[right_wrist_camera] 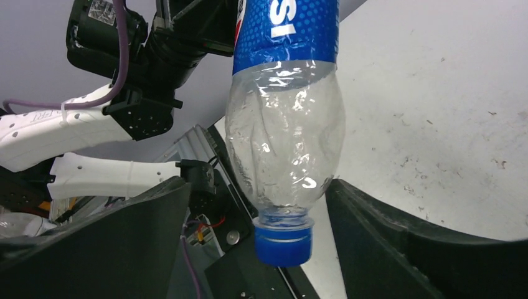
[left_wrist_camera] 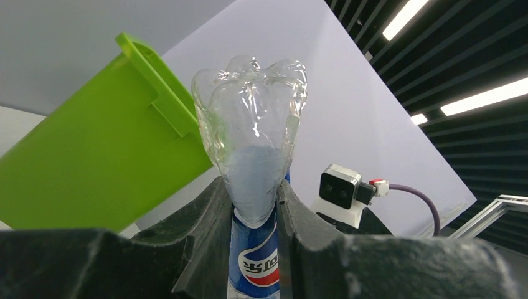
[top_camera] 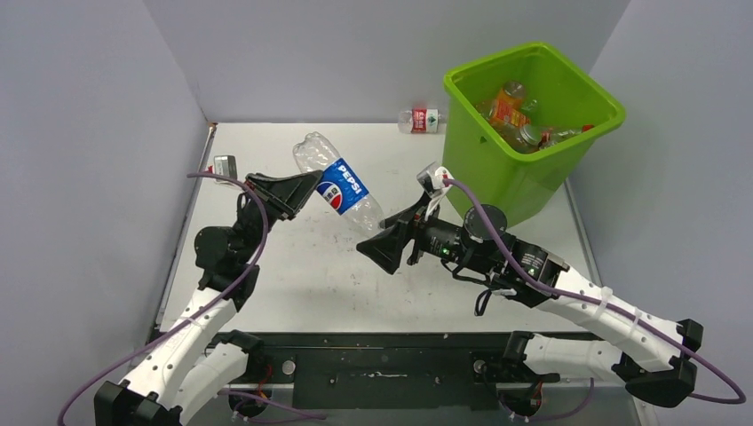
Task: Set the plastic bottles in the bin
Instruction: Pick up the plastic bottle from the corner of the board.
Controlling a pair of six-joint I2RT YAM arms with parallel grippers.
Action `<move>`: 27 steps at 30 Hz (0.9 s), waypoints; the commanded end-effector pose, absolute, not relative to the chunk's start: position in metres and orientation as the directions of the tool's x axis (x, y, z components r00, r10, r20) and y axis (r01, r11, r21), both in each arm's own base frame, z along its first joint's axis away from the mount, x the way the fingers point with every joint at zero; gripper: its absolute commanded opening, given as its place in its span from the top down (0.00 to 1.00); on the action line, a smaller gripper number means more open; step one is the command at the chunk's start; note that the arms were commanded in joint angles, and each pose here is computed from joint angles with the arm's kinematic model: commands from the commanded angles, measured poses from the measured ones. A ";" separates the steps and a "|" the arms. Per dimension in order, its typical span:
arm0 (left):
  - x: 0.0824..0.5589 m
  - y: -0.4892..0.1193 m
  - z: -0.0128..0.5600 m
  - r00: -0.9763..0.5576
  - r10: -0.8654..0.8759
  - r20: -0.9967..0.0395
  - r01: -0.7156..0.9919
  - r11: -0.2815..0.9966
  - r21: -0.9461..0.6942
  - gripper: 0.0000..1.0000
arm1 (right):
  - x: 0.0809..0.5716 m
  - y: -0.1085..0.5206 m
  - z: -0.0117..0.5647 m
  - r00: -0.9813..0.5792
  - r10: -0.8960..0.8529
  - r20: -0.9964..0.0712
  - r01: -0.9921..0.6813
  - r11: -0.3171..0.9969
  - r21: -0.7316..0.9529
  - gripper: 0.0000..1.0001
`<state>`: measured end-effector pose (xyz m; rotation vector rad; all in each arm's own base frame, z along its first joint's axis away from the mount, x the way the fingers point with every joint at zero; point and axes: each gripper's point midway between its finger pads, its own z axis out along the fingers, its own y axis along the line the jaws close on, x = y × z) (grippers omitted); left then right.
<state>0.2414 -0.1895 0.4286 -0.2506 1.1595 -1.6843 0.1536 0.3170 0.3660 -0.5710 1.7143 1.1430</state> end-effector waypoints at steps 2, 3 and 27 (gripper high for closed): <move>0.229 -0.190 0.445 -0.416 -0.829 -0.374 0.658 0.010 -0.753 1.00 | 0.141 0.335 0.388 -0.444 0.168 -0.880 -0.811 0.341 0.475 0.37; 0.229 -0.190 0.444 -0.415 -0.830 -0.372 0.656 0.010 -0.754 1.00 | 0.141 0.336 0.387 -0.448 0.161 -0.880 -0.812 0.339 0.475 0.43; 0.211 -0.186 0.457 -0.396 -0.853 -0.341 0.689 -0.030 -0.724 1.00 | 0.146 0.341 0.377 -0.467 0.108 -0.878 -0.799 0.375 0.471 0.05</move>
